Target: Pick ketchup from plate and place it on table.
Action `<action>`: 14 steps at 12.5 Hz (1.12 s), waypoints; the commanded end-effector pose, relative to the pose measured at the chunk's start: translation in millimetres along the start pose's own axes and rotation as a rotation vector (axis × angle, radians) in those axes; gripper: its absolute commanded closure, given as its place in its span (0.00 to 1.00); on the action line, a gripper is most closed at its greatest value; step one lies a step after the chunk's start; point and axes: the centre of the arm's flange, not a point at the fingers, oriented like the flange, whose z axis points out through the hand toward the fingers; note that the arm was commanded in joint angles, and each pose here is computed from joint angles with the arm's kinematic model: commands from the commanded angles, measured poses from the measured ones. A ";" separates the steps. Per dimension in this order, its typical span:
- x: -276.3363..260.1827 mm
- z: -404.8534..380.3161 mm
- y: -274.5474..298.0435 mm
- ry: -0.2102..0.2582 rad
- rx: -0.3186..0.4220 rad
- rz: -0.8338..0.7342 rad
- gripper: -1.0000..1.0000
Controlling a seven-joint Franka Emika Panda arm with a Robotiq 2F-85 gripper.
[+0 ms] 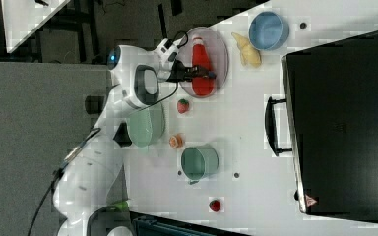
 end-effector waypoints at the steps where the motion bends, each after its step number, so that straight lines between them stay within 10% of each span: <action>1: -2.8 -154.3 14.9 0.144 0.026 0.022 0.43; 8: -77.3 -241.1 74.9 0.146 -0.011 0.122 0.43; 14: -154.3 -184.3 100.1 0.008 -0.037 0.175 0.43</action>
